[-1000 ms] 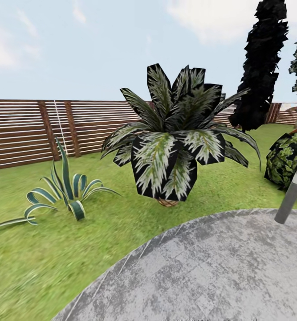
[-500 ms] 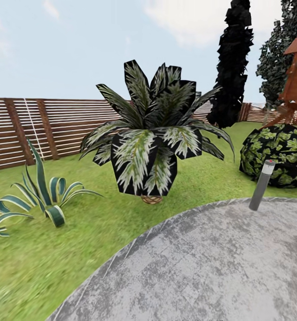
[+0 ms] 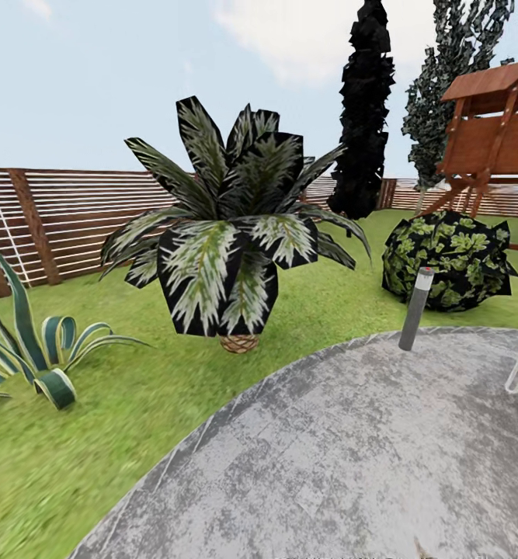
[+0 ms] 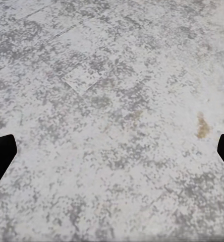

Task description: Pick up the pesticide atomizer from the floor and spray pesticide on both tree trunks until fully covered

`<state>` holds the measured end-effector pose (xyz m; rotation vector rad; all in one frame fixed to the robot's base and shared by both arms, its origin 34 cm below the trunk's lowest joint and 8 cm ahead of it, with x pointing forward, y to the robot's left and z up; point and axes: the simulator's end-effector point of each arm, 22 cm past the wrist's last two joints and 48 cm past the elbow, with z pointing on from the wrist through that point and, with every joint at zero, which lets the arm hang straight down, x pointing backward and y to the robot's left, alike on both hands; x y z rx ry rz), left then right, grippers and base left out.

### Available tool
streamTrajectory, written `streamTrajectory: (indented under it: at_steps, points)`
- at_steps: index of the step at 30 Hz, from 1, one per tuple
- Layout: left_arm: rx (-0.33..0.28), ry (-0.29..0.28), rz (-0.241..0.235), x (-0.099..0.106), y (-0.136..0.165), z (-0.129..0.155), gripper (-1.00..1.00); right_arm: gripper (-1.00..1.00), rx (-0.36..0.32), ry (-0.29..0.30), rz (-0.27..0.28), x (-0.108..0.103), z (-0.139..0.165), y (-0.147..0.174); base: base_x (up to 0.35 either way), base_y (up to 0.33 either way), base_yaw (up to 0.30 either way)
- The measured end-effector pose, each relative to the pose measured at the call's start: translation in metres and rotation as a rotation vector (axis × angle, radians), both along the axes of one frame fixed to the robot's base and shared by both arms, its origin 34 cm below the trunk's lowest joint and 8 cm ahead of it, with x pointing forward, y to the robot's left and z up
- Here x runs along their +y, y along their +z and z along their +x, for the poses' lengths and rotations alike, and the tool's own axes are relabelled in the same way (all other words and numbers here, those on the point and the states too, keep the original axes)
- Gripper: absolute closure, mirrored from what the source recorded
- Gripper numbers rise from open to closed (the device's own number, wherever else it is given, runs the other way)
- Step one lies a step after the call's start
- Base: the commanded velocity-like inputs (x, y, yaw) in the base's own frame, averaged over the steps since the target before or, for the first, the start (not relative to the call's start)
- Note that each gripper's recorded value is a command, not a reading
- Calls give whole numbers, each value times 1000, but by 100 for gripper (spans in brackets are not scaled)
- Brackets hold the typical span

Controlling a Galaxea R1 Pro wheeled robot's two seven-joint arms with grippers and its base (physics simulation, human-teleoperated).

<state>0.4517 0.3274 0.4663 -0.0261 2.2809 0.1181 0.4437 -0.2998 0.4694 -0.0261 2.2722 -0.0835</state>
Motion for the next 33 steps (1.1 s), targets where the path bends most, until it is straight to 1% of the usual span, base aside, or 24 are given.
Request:
streamTrajectory:
  at_steps: [21,29,33]
  points:
    - [-1,4,1,0,-41,-6,-100,-100,-3,1,0,0,-5,-41,0,0,-11]
    - [-1,4,3,1,-57,-8,-100,-100,-6,3,5,5,-7,-56,0,0,-3]
    - [-1,4,3,1,-65,-9,-100,-100,-5,1,5,4,-8,-65,0,0,-170]
